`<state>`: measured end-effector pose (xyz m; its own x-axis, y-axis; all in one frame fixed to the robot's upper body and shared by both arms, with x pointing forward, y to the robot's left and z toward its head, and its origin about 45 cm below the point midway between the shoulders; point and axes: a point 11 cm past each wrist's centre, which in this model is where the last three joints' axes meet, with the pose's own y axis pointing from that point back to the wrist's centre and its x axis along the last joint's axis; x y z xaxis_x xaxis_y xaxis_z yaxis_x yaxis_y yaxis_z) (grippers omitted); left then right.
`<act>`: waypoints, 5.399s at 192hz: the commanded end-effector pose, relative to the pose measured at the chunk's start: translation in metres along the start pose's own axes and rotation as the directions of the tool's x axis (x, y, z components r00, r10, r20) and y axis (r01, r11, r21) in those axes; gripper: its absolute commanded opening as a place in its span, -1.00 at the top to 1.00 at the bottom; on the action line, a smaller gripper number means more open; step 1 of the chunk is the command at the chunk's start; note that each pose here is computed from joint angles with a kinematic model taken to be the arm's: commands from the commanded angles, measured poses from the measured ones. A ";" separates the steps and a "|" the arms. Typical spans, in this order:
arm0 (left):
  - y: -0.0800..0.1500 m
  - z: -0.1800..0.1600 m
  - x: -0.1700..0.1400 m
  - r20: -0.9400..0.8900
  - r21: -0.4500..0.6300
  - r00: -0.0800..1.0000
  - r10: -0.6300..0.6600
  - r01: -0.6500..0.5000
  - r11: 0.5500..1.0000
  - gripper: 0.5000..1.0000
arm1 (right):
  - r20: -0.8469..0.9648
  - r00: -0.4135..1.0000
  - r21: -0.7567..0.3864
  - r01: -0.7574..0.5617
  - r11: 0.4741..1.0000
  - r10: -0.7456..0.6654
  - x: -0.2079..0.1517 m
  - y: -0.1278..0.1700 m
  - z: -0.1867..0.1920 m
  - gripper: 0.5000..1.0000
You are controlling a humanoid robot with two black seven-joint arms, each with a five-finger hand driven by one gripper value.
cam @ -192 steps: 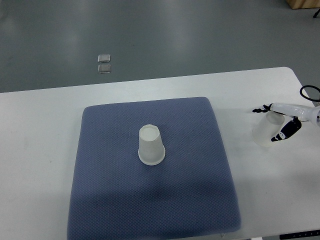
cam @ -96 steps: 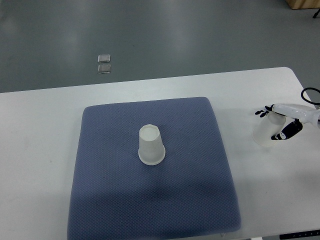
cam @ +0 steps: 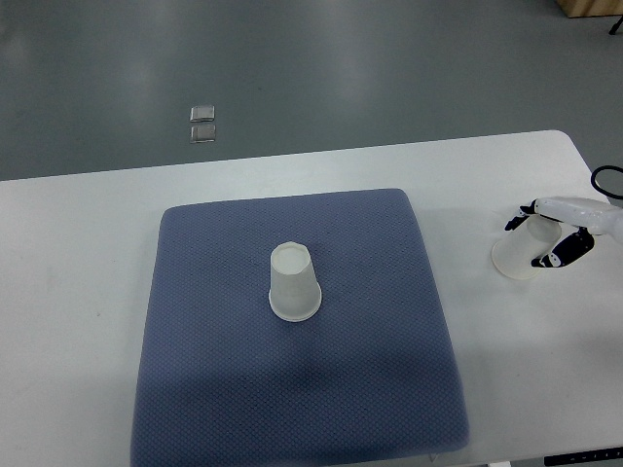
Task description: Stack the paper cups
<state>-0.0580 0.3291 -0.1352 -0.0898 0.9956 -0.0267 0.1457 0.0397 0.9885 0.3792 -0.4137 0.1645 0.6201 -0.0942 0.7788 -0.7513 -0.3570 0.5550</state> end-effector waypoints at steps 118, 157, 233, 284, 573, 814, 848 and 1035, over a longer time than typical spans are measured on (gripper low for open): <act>0.000 0.000 0.000 0.000 0.000 1.000 0.000 0.000 1.000 -1.00 | -0.006 0.996 0.243 0.090 0.966 -0.091 0.079 0.014 -0.078 0.23; 0.000 0.000 0.000 0.000 0.000 1.000 0.000 0.000 1.000 -1.00 | -0.057 0.994 0.348 0.111 0.931 -0.098 0.098 0.003 -0.128 0.24; 0.000 0.000 0.000 0.000 0.000 1.000 0.000 0.000 1.000 -1.00 | -0.143 0.974 0.562 0.227 0.795 -0.177 0.130 -0.021 -0.261 0.23; 0.000 0.000 0.000 -0.001 0.000 1.000 0.000 0.000 1.000 -1.00 | -0.216 0.960 0.607 0.276 0.745 -0.180 0.133 -0.030 -0.323 0.21; 0.000 0.000 0.000 0.000 0.000 1.000 0.000 0.000 1.000 -1.00 | -0.297 0.919 0.553 0.386 0.738 -0.259 0.067 -0.071 -0.352 -0.63; 0.000 0.000 0.000 0.001 0.000 1.000 0.000 0.000 1.000 -1.00 | 0.889 0.396 0.349 -0.260 0.901 -0.230 0.108 -0.094 -0.153 -0.69; 0.000 0.000 0.000 0.000 0.000 1.000 0.000 0.000 1.000 -1.00 | 0.950 0.188 0.286 -0.200 0.937 -0.250 0.087 -0.096 -0.134 -0.69; 0.000 0.000 0.000 0.000 0.000 1.000 0.000 0.000 1.000 -1.00 | 0.905 -0.311 0.187 -0.323 0.928 -0.291 0.043 -0.103 -0.116 -0.70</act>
<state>-0.0580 0.3291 -0.1352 -0.0897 0.9956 -0.0268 0.1458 0.0398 0.9885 0.4584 -0.2736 0.1746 0.2203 -0.7129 -0.6658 -0.8578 -0.4665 0.2157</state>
